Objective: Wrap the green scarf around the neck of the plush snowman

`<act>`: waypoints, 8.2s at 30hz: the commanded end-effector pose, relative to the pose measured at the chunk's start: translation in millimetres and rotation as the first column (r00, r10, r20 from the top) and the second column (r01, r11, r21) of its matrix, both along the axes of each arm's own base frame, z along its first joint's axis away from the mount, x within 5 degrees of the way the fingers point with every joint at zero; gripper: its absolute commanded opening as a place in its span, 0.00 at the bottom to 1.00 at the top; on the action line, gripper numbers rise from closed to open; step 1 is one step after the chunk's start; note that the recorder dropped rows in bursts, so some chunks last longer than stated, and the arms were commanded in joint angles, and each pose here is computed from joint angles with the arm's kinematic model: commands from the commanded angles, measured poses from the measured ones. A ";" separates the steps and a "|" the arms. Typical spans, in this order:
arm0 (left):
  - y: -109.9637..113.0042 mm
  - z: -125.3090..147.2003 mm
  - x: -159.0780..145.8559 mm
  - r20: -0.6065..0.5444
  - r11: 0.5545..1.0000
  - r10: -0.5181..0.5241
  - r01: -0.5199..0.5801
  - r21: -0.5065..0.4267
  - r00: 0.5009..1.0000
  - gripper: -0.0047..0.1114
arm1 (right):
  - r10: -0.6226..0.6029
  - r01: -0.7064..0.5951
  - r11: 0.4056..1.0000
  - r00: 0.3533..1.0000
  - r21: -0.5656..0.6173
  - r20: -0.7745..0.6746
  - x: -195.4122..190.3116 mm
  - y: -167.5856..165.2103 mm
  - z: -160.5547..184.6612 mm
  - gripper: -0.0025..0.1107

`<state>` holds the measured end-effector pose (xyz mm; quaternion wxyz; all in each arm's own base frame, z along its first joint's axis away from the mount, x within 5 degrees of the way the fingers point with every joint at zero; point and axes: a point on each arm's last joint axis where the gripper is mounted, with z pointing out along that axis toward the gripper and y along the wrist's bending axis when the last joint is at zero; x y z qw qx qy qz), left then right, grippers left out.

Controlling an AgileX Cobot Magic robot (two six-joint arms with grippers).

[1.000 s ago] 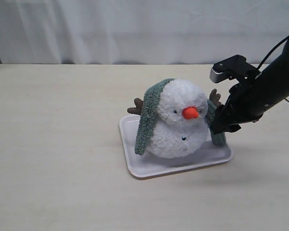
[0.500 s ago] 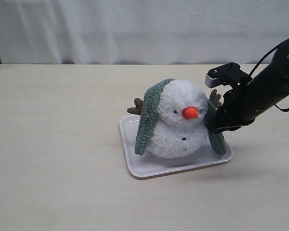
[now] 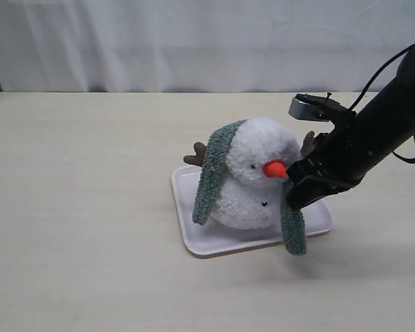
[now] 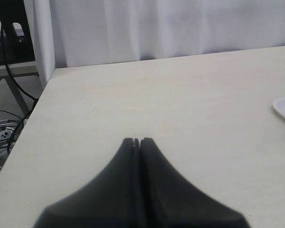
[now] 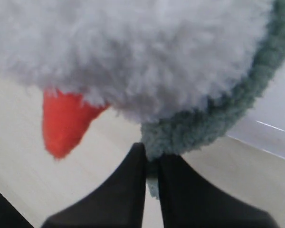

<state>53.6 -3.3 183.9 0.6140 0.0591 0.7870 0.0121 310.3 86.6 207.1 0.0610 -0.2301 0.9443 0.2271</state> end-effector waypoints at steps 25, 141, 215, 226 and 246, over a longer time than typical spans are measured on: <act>0.1 0.0 0.2 0.011 1.000 0.004 -0.004 -0.005 1.000 0.04 | 0.161 -0.169 0.986 0.959 0.015 0.233 -68.7 105.9 63.2 0.43; 0.1 0.0 0.2 0.011 1.000 0.004 -0.004 -0.006 1.000 0.04 | 0.367 -0.065 0.674 0.894 -0.736 0.257 -50.7 135.9 -12.2 0.06; 0.1 0.1 0.2 0.012 1.000 0.004 -0.004 -0.006 1.000 0.04 | -0.038 0.278 0.771 0.918 -0.573 0.395 43.5 172.0 27.7 0.06; 0.1 0.1 0.2 0.012 1.000 0.004 -0.004 -0.006 1.000 0.04 | -0.035 0.273 0.776 0.919 -0.569 0.393 41.8 174.2 28.7 0.06; 0.1 0.1 0.2 0.012 1.000 0.004 -0.004 -0.006 1.000 0.04 | -0.028 0.228 0.897 0.885 -0.379 0.465 -24.7 127.9 127.9 0.06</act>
